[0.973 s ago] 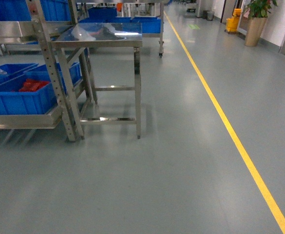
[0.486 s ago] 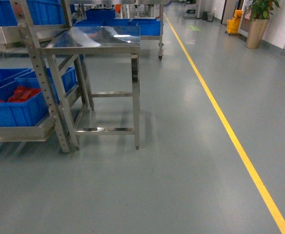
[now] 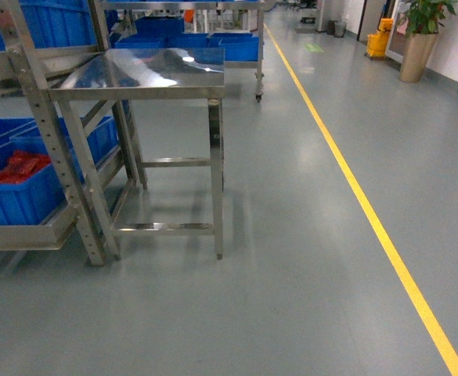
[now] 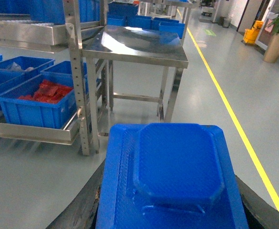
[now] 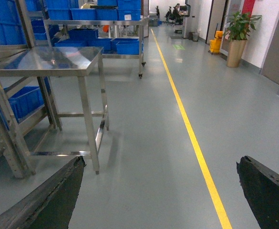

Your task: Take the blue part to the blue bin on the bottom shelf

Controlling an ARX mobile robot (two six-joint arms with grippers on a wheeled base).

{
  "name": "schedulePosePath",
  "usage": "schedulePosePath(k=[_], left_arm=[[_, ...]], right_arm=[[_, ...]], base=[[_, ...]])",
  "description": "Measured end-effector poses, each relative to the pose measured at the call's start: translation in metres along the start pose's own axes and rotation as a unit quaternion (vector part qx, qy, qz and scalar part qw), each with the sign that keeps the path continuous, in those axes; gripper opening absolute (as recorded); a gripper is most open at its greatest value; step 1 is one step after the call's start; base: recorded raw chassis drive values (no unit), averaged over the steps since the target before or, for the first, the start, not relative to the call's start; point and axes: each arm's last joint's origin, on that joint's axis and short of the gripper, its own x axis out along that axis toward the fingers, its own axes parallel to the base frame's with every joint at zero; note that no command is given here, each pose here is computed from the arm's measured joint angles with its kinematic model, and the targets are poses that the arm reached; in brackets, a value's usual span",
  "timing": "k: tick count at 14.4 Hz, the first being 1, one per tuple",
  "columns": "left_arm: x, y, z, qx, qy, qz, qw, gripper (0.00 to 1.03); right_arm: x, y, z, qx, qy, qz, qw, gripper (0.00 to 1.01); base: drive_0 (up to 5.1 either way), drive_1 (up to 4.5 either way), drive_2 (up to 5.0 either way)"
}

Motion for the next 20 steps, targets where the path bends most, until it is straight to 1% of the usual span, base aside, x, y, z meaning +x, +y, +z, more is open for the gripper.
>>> schedulePosePath(k=[14,15,17,20], left_arm=[[0.0,0.0,-0.0003,0.001,0.001,0.0,1.0,0.43],[-0.0001,0.0,0.0005,-0.002,-0.003,-0.001,1.0,0.43],[0.0008,-0.0002,-0.0015,0.003,0.005,0.002,1.0,0.43],[0.0013,-0.0004,-0.0023,0.005,0.008,0.001,1.0,0.43]], right_arm=[[0.0,0.0,-0.0001,0.0,0.001,0.0,1.0,0.98],[0.0,0.0,0.0003,0.0,-0.002,0.0,1.0,0.98],[0.0,0.0,-0.0005,0.0,0.003,0.0,1.0,0.98],[0.0,0.0,0.0,0.0,0.0,0.0,1.0,0.98]], base=[[0.0,4.2,-4.3],[0.0,0.0,0.0],[0.0,0.0,0.0],[0.0,0.0,0.0]])
